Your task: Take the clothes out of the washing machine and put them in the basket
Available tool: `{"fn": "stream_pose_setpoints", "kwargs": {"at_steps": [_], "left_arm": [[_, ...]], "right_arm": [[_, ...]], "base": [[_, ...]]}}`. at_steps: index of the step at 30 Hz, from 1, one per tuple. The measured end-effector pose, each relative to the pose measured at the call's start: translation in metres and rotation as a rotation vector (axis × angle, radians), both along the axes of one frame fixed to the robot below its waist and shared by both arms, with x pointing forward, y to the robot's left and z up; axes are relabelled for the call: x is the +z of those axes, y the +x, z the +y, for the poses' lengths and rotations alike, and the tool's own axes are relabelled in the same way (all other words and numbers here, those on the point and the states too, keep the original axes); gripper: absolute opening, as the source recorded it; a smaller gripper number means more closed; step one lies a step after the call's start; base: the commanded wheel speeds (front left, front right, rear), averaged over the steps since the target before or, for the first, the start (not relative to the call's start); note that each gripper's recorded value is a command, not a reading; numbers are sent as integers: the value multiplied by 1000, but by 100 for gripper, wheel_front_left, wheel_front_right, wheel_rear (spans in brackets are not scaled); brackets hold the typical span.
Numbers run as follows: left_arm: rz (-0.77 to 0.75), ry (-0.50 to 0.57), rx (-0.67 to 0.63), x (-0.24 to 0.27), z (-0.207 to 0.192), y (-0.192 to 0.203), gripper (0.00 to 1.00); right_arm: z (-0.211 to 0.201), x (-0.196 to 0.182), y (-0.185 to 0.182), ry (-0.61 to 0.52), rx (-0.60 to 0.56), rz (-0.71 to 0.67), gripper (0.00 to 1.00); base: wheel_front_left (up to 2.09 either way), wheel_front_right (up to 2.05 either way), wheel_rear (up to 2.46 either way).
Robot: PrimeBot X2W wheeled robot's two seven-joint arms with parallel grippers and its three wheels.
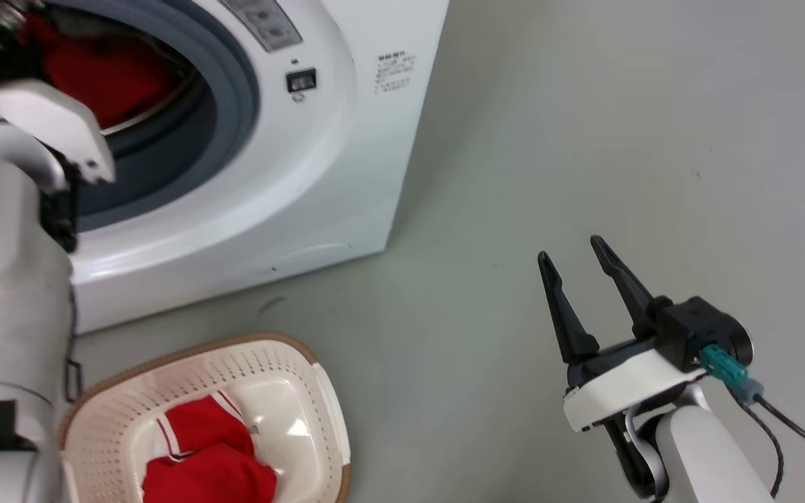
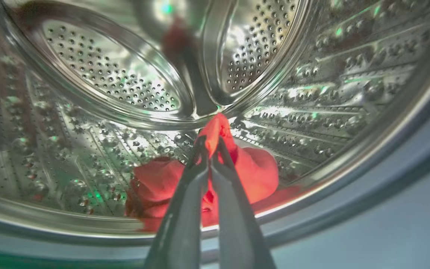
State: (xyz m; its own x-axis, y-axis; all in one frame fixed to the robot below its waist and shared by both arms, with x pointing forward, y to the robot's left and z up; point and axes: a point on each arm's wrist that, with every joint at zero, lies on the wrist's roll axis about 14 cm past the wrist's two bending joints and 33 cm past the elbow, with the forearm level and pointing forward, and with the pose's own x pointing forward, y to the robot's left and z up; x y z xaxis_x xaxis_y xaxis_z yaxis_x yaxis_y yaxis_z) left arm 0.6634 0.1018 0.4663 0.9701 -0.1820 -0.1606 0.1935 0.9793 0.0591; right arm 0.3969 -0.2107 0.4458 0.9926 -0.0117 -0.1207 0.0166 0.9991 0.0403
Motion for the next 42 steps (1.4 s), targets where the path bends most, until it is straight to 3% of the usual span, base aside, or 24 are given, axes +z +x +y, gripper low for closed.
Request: {"fn": "stream_pose_setpoints", "kwargs": {"at_steps": [11, 32, 36, 42], "left_arm": [[-120, -97, -26, 66, 3, -63, 0], [-543, -242, -84, 190, 7, -202, 0], [-538, -261, -86, 190, 5, -229, 0], [-362, -295, -34, 135, 8, -254, 0]], "right_arm": [[14, 29, -25, 20, 25, -61, 100], [39, 64, -44, 13, 99, -134, 100], [43, 67, -42, 12, 112, -139, 100], [44, 63, -42, 13, 115, -125, 100]], "base": [[0, 0, 0], [0, 0, 0], [0, 0, 0], [0, 0, 0]]}}
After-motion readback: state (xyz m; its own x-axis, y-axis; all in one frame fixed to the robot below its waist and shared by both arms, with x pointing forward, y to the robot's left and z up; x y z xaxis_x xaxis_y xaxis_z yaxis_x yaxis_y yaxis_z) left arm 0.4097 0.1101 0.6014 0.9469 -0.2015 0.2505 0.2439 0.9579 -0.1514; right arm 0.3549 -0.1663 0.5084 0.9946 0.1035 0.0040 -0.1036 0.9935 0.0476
